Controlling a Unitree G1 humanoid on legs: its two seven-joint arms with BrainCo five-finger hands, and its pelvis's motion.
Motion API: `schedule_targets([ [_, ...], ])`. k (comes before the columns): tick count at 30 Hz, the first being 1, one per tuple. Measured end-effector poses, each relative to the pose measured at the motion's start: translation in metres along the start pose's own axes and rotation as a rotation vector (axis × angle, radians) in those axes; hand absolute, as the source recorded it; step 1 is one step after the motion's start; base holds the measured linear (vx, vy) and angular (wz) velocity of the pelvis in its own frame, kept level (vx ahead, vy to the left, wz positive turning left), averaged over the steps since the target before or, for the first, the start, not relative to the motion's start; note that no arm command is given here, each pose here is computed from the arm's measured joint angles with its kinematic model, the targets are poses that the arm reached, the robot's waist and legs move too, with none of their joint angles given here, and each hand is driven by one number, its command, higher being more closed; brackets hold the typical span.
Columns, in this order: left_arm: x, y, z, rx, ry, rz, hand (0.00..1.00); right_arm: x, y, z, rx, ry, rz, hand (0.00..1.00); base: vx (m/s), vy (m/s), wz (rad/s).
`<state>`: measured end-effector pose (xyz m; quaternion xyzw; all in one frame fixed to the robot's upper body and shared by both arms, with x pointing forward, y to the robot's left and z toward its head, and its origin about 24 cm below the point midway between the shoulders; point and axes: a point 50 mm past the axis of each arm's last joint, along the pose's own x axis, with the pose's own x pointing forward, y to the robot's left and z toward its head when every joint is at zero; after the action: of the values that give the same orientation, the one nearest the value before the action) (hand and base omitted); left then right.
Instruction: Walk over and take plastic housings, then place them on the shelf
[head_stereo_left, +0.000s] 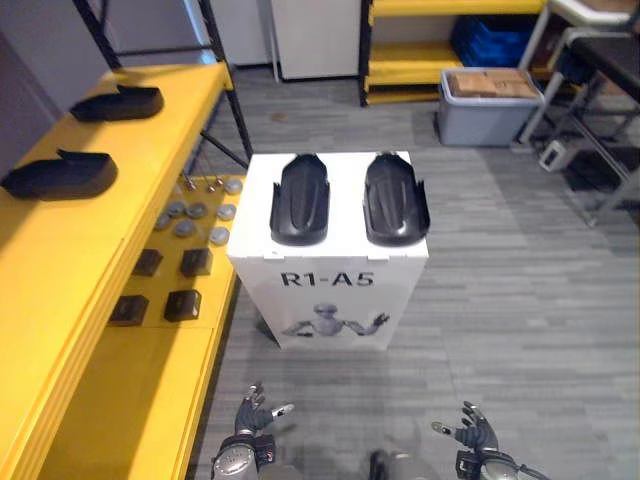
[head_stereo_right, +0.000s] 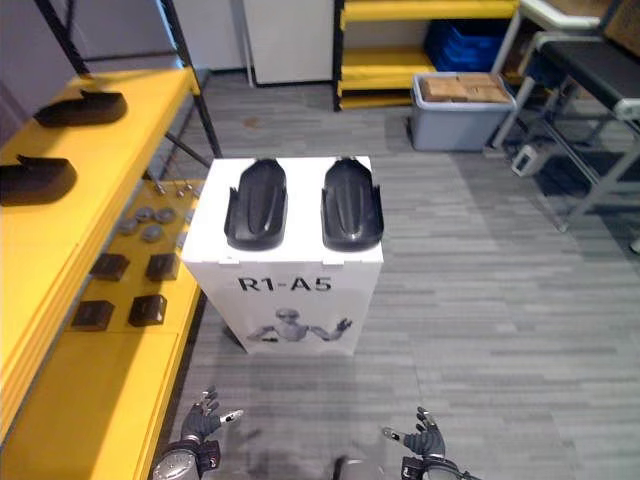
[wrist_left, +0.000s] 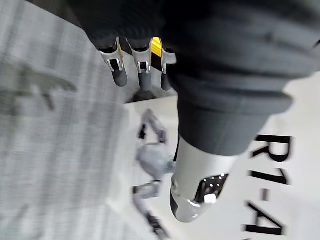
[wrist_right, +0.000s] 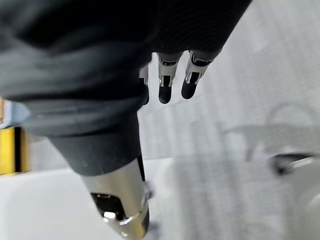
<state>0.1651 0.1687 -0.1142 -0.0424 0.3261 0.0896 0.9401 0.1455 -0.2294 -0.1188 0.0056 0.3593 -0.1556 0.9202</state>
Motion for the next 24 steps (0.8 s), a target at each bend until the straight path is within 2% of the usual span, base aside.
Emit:
schedule_targets([
  [6,0.002,0.000,-0.002,0.004,0.016,0.001,0.00,0.000,-0.006,-0.007,0.044,0.033,-0.046,0.00,0.21,0.153,-0.12],
  [11,-0.002,0.020,-0.007,0.045,0.034,0.039,0.00,-0.001,-0.013,-0.007,0.075,0.027,-0.078,0.00,0.13,0.136,-0.16],
  [14,-0.006,0.035,-0.012,0.065,0.050,0.071,0.00,0.000,-0.023,0.023,0.090,-0.102,-0.112,0.00,0.04,0.044,-0.27],
  [15,-0.009,0.039,-0.017,0.063,0.062,0.083,0.00,-0.001,-0.034,0.047,0.065,-0.196,-0.134,0.00,0.02,0.037,-0.28],
  [17,-0.011,0.040,-0.019,0.065,0.070,0.084,0.00,-0.003,-0.045,0.067,0.045,-0.275,-0.158,0.00,0.02,0.036,-0.16],
  [18,-0.013,0.041,-0.022,0.065,0.079,0.085,0.00,-0.010,-0.062,0.095,0.032,-0.391,-0.210,0.00,0.02,0.037,-0.12],
  [21,-0.015,0.043,-0.026,0.070,0.088,0.089,0.00,-0.018,-0.078,0.123,-0.030,-0.495,-0.262,0.00,0.01,0.020,-0.05],
  [24,-0.020,0.044,-0.033,0.080,0.110,0.083,0.00,-0.026,-0.081,0.153,-0.069,-0.612,-0.284,0.00,0.03,0.034,-0.04],
])
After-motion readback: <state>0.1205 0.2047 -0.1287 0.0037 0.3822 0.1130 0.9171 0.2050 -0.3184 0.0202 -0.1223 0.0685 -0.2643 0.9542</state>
